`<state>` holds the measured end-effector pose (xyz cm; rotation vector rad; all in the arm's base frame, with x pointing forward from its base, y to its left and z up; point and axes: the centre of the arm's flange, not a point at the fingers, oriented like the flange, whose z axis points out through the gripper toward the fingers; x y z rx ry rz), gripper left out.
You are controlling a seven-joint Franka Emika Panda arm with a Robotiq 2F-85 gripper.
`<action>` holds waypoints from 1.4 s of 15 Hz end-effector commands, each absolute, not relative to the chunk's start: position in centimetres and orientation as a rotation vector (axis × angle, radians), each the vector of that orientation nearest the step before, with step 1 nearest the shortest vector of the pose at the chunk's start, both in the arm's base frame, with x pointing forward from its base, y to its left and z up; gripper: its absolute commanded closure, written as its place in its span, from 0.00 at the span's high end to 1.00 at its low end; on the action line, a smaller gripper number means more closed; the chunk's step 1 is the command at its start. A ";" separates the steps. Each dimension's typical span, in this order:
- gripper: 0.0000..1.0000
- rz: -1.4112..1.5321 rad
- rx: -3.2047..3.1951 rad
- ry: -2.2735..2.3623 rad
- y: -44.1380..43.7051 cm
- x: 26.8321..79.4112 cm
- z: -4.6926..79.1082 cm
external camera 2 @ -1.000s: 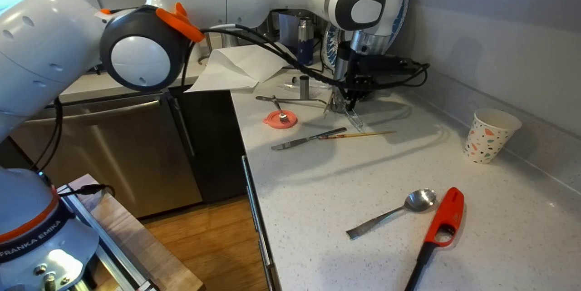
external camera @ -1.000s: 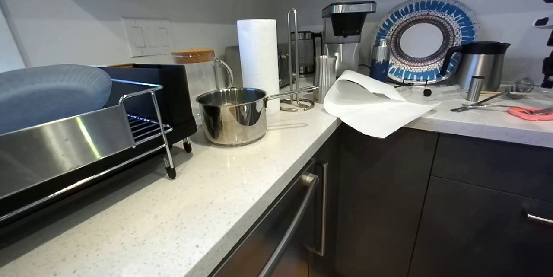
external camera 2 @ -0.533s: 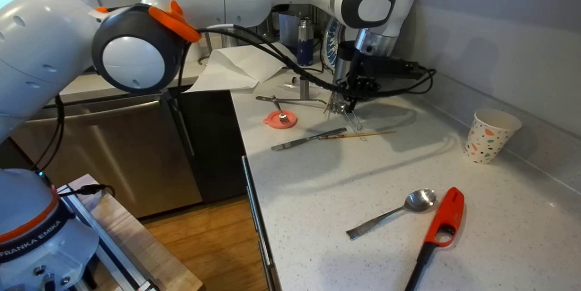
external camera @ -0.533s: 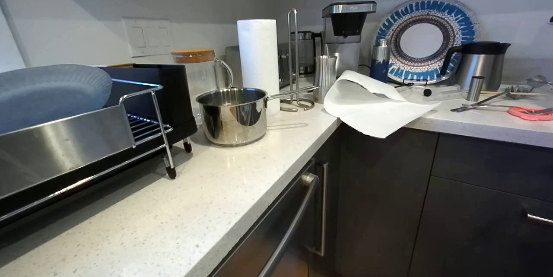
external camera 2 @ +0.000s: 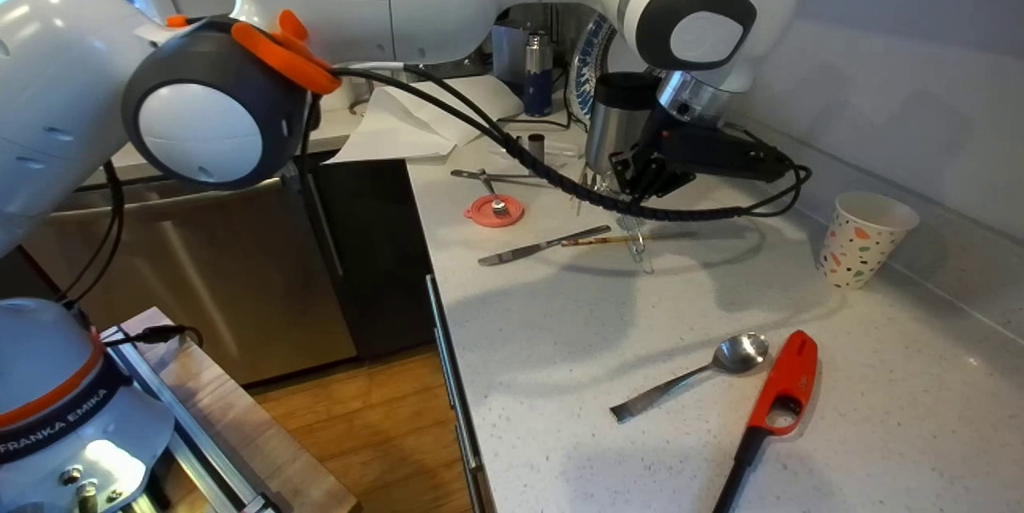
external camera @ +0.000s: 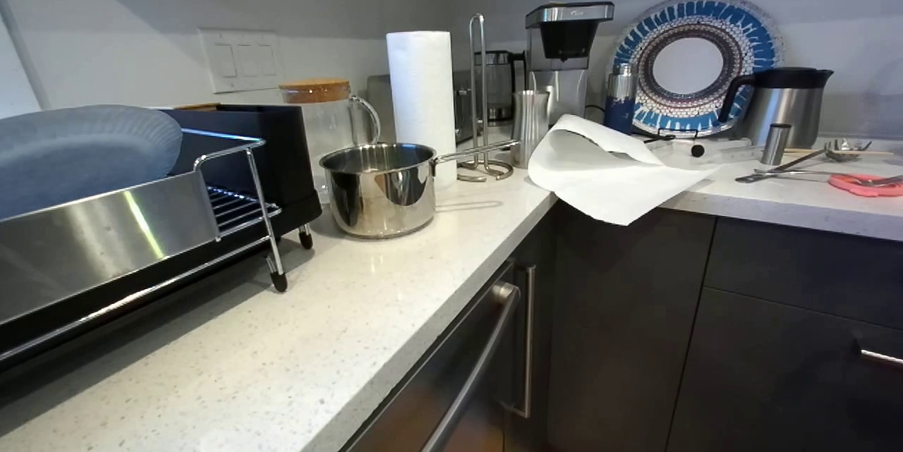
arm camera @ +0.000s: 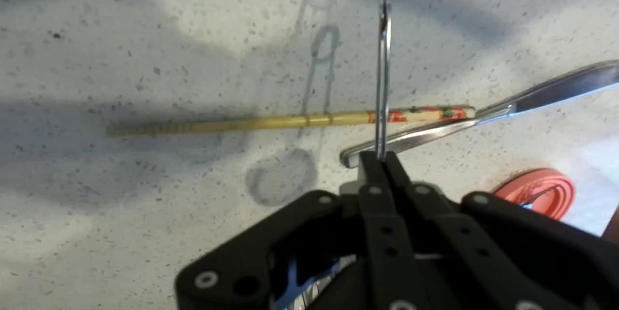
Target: Place the strainer on the spoon on the right
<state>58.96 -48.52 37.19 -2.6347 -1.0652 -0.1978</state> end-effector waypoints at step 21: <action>0.01 -0.232 -2.856 0.333 -60.1 50.2 36.1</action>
